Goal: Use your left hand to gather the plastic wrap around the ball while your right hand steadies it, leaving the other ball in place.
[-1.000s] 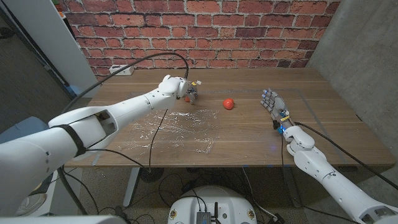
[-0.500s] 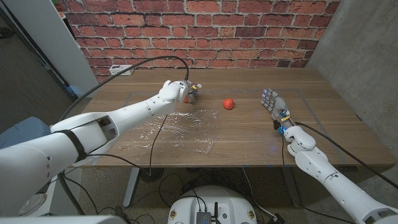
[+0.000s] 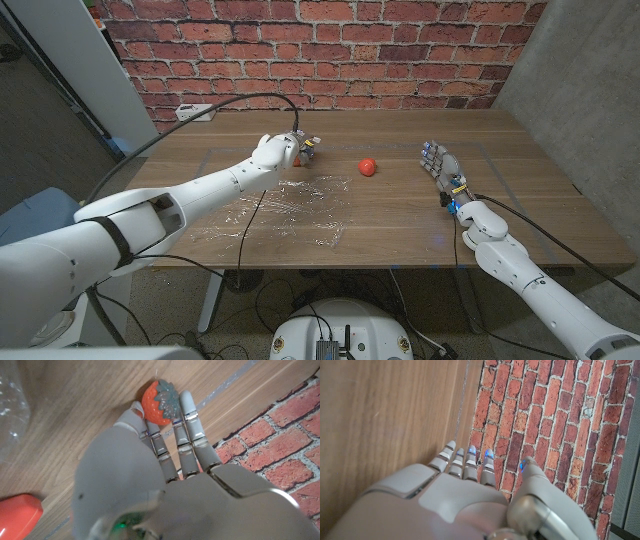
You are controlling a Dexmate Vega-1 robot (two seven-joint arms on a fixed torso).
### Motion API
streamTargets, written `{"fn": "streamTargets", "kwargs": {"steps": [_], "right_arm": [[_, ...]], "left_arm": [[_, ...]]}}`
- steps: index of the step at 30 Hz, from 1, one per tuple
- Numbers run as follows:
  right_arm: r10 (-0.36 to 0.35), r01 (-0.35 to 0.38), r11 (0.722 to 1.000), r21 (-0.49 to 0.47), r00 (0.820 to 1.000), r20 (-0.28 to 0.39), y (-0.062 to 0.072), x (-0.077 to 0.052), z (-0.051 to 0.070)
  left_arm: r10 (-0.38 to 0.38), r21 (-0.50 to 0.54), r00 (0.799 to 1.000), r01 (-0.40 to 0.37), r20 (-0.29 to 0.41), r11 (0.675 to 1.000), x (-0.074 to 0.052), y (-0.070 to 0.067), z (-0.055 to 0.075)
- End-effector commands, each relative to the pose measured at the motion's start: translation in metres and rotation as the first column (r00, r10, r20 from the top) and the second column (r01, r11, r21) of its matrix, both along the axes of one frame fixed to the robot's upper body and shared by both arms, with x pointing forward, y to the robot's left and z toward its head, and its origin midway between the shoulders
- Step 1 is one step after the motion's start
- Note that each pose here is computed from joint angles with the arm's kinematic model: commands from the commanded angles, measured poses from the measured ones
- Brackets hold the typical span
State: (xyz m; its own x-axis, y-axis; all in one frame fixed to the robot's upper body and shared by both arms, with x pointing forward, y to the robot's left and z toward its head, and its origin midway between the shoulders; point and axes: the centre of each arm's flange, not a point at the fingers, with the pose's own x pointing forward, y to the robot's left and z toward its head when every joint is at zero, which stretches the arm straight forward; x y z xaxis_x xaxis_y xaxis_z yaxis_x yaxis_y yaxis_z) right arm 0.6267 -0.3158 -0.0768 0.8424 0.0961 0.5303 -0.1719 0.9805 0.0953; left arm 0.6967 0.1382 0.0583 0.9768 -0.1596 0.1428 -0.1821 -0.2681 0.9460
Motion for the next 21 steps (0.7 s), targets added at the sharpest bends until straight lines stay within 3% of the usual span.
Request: {"fn": "streamTargets", "kwargs": {"steps": [1,8,21], "right_arm": [[-0.015,0.015,1.0,-0.007,1.0,0.009,0.001,-0.003,0.006],[-0.022,0.022,1.0,-0.016,1.0,0.017,0.004,-0.008,0.01],[-0.033,0.034,0.999,-0.022,0.999,0.026,0.011,-0.02,0.009]], "left_arm": [[-0.084,-0.023,0.988,0.088,0.127,0.996,-0.039,-0.001,0.024],[-0.169,0.003,0.967,0.171,0.191,0.985,-0.07,-0.009,0.025],[-0.25,0.041,0.943,0.247,0.221,0.968,-0.102,-0.011,0.021]]}}
